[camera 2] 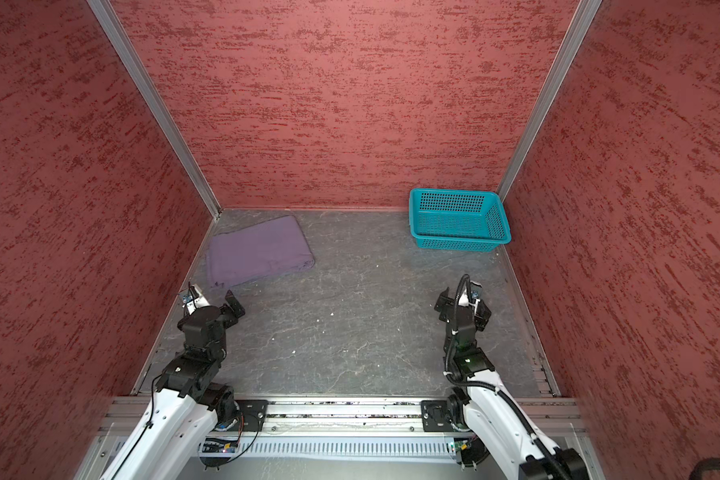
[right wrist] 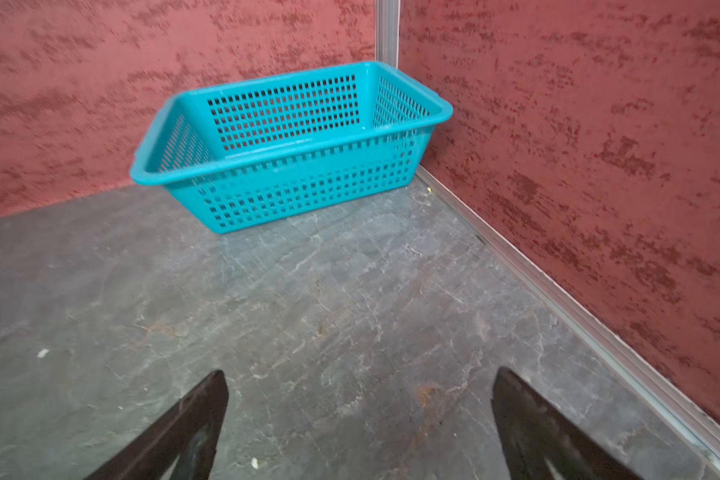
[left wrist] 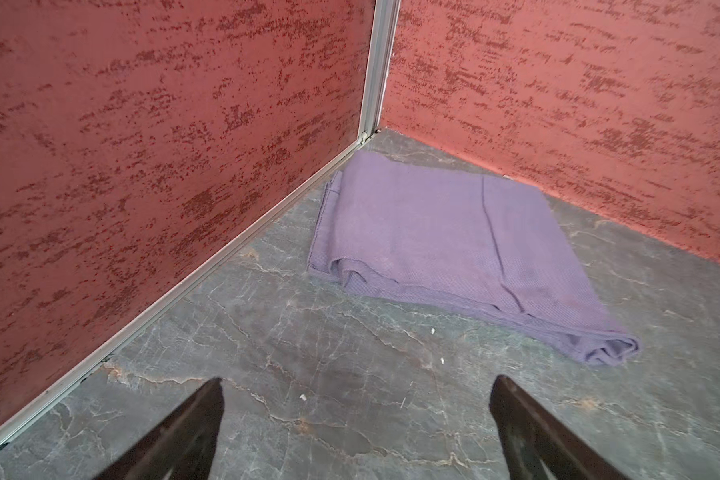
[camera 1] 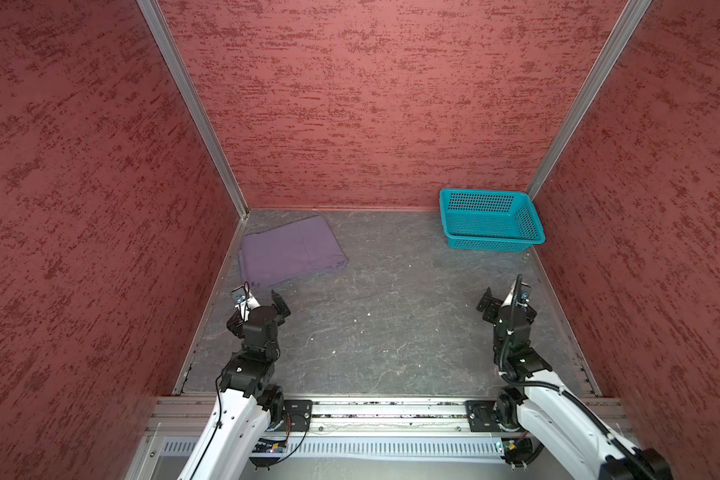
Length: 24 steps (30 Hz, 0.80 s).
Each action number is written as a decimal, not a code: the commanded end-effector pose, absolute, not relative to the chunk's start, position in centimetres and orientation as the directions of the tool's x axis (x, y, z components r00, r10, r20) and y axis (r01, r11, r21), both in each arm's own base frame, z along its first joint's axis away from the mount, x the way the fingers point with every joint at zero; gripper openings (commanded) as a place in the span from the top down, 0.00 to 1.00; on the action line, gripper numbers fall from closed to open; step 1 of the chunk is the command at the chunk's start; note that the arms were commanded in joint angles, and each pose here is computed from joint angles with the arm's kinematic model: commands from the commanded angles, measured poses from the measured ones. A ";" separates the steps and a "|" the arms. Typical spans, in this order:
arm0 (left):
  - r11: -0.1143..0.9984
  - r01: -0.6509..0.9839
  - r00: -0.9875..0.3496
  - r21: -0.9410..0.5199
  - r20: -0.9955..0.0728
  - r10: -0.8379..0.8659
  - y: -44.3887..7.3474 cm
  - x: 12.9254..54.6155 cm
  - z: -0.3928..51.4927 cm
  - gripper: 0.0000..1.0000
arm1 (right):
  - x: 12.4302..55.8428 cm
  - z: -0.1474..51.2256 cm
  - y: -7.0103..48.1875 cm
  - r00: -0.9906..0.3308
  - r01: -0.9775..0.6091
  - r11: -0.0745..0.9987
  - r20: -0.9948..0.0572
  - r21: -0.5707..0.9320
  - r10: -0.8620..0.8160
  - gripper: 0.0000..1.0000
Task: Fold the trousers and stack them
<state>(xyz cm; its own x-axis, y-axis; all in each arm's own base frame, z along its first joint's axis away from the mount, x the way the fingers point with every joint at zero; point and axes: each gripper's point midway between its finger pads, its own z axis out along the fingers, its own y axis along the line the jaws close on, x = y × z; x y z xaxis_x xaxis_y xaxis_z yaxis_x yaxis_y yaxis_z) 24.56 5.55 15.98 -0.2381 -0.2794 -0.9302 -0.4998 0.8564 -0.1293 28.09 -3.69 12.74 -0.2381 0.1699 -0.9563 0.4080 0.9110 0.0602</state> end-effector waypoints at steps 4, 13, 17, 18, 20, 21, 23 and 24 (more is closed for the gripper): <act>0.849 -0.515 -0.198 -0.116 -0.948 -0.250 5.9 26.7 14.2 0.01 | 30.1 15.2 -5.6 -0.079 0.477 0.868 -0.977 0.137 0.198 0.01; 0.865 -0.480 -0.202 -0.145 -0.941 -0.270 6.5 31.2 13.3 0.01 | 38.8 14.1 -6.4 -0.194 0.406 0.911 -0.967 0.077 0.168 0.01; 0.898 -0.380 -0.113 -0.223 -0.952 -0.285 6.2 34.3 14.0 0.00 | 39.3 14.1 -6.3 -0.118 0.356 0.931 -0.984 0.083 0.133 0.01; 0.917 -0.334 -0.113 -0.218 -0.957 -0.269 5.8 35.2 14.2 0.01 | 39.2 14.0 -5.1 -0.136 0.277 0.957 -0.983 0.083 0.125 0.01; 0.960 -0.223 -0.167 -0.169 -0.964 -0.208 4.1 36.7 14.3 0.01 | 37.9 13.9 -4.3 -0.048 0.220 0.972 -0.994 0.082 0.094 0.01; 0.976 -0.157 -0.167 -0.149 -0.970 -0.175 3.2 37.2 14.5 0.01 | 37.3 14.0 -4.1 -0.029 0.208 0.975 -0.995 0.084 0.092 0.01; 0.994 0.011 -0.159 -0.107 -0.982 -0.104 0.7 37.3 14.0 0.01 | 37.6 13.8 -3.9 -0.055 0.198 0.977 -0.994 0.080 0.093 0.01; 0.993 0.066 -0.149 -0.097 -0.985 -0.086 -0.2 37.2 13.3 0.01 | 38.2 13.8 -3.8 -0.062 0.188 0.979 -0.994 0.073 0.086 0.01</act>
